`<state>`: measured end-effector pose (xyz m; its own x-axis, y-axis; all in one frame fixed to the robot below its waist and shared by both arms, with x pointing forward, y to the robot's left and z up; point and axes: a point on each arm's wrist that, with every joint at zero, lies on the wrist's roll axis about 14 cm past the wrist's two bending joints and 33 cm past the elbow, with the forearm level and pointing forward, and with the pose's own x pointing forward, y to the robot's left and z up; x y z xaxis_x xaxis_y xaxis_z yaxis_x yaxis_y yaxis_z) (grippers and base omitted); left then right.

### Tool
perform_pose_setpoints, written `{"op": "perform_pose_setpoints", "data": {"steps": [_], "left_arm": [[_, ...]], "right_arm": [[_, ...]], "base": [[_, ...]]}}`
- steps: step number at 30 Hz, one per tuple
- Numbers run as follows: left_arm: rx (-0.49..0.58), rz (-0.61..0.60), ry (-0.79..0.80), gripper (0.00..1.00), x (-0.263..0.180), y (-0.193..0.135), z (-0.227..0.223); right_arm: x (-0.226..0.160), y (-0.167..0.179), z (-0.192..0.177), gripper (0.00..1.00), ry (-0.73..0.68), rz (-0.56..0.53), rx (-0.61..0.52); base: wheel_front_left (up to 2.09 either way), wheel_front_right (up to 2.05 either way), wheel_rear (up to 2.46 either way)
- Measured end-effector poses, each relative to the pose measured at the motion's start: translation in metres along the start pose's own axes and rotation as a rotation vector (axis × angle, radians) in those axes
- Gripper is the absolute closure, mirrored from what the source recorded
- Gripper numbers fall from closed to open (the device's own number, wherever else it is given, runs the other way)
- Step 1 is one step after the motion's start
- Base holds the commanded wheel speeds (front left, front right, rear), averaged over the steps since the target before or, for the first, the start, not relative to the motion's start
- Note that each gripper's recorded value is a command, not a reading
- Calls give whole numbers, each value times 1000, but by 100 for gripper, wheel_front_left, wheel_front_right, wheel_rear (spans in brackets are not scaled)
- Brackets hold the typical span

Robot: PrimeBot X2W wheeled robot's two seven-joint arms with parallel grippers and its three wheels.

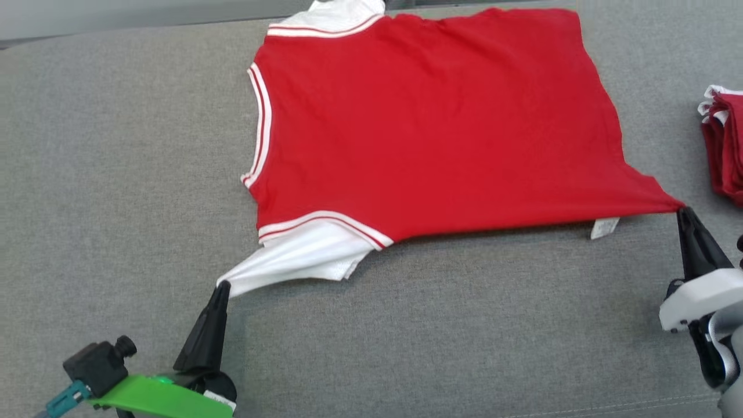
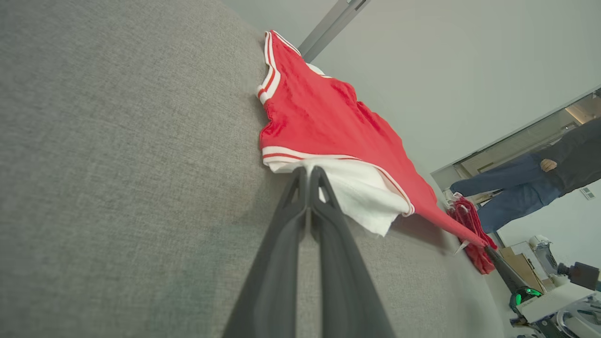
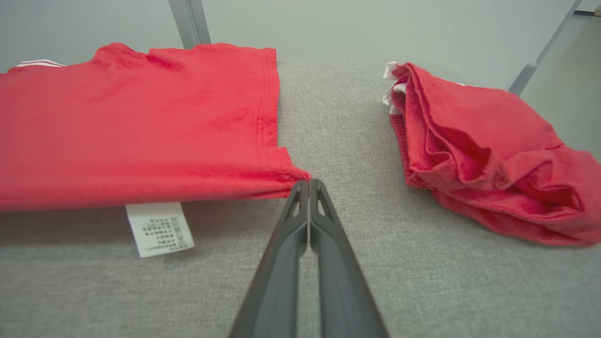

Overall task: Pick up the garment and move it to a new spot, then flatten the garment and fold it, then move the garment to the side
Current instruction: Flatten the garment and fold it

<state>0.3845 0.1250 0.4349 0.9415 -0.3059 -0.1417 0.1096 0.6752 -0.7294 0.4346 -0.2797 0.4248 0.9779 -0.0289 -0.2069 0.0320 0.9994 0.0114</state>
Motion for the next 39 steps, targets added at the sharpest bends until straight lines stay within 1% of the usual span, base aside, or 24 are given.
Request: {"op": "perform_pose_setpoints", "data": {"steps": [4, 10, 13, 16, 20, 23, 28, 34, 39], "left_arm": [[-23, 5, -18, 100, -23, -6, 1], [-25, -5, -9, 100, -50, -19, 2], [-20, -28, 2, 100, -51, -31, 5], [-28, -45, 6, 100, -44, -41, 7], [-2, -101, 4, 100, -19, -57, 12], [26, -140, -14, 100, 4, -68, 17], [71, -188, -49, 100, 41, -75, 26], [119, -195, -67, 100, 80, -69, 31], [163, -171, -28, 100, 106, -52, 22]], "right_arm": [[-27, -6, 0, 100, -5, -5, 4], [-68, -14, -3, 100, -8, -11, -13], [-78, -15, -1, 100, -16, -9, -19], [-80, -15, -2, 100, -4, -6, -17], [-62, -5, -2, 100, 43, 6, 21], [-43, 2, 0, 100, 78, 25, 18], [-9, 8, 18, 100, 48, 32, 22], [25, 6, 26, 100, 30, 22, 10], [50, 19, 15, 100, 66, 48, -2]], "base": [[0, 0, 0], [0, 0, 0], [0, 0, 0], [0, 0, 0], [0, 0, 0], [0, 0, 0], [0, 0, 0], [0, 0, 0], [0, 0, 0]]}}
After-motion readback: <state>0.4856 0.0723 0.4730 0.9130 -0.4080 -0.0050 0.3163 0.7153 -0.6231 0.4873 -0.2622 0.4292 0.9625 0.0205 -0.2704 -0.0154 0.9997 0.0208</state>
